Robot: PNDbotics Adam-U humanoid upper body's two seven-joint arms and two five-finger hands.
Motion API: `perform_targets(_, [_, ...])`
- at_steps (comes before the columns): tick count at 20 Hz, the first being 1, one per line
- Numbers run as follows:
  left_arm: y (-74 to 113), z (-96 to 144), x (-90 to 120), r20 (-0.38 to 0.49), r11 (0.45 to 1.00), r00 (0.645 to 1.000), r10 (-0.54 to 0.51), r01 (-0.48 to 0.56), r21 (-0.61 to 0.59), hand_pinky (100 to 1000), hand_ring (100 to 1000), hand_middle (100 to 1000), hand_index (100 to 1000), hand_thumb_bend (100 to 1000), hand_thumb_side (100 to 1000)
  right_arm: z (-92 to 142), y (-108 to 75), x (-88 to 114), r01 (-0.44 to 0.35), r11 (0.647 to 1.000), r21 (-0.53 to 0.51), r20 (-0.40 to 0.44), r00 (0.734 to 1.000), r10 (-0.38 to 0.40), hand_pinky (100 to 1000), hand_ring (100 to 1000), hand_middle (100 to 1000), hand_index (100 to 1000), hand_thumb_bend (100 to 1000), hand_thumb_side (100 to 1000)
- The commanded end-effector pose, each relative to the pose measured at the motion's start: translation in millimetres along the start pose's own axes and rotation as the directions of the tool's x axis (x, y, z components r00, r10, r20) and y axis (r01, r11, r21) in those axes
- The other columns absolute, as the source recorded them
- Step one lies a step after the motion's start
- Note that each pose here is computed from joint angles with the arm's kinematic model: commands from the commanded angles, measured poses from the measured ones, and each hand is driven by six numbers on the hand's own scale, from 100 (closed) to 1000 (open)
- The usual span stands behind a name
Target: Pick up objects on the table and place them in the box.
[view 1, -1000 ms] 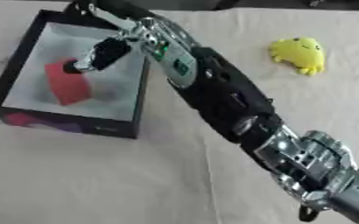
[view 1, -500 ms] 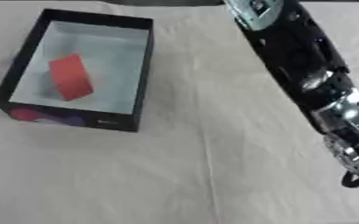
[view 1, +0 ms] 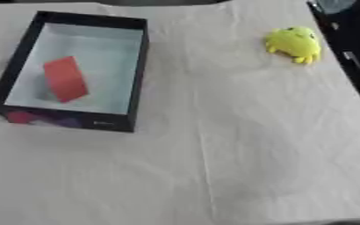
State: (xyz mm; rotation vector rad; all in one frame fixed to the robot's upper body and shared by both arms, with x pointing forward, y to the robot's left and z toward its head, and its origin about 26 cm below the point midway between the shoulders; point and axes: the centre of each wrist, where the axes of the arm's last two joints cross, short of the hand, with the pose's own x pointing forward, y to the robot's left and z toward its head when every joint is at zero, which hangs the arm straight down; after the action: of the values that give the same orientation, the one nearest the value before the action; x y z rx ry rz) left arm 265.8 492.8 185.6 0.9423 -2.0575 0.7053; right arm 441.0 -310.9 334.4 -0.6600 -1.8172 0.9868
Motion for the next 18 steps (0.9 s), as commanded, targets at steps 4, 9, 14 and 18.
perform_targets(4, [12.8,-17,8,0.047,0.999,0.999,-0.010,0.009,0.031,801,738,787,848,544,665,48,-58.3,-45,-0.129,0.991,-0.025,-0.102,0.987,0.126,956,895,873,908,577,436])
perform_targets(9, [15.7,-16,5,0.042,0.999,0.999,-0.016,0.015,0.038,801,737,787,849,543,665,68,-72.8,-72,-0.169,0.986,0.007,-0.160,0.973,0.168,962,906,880,915,556,393])
perform_targets(14, [18.4,-16,3,0.041,0.999,0.999,-0.028,0.026,0.042,801,737,787,849,546,662,83,-86.7,-81,-0.232,0.969,0.086,-0.174,0.954,0.244,962,912,879,919,531,378])
perform_targets(18, [18.1,-17,4,0.043,0.999,0.998,-0.036,0.034,0.040,801,736,787,849,546,662,94,-93.3,-77,-0.286,0.948,0.143,-0.156,0.939,0.307,961,917,880,923,531,385])
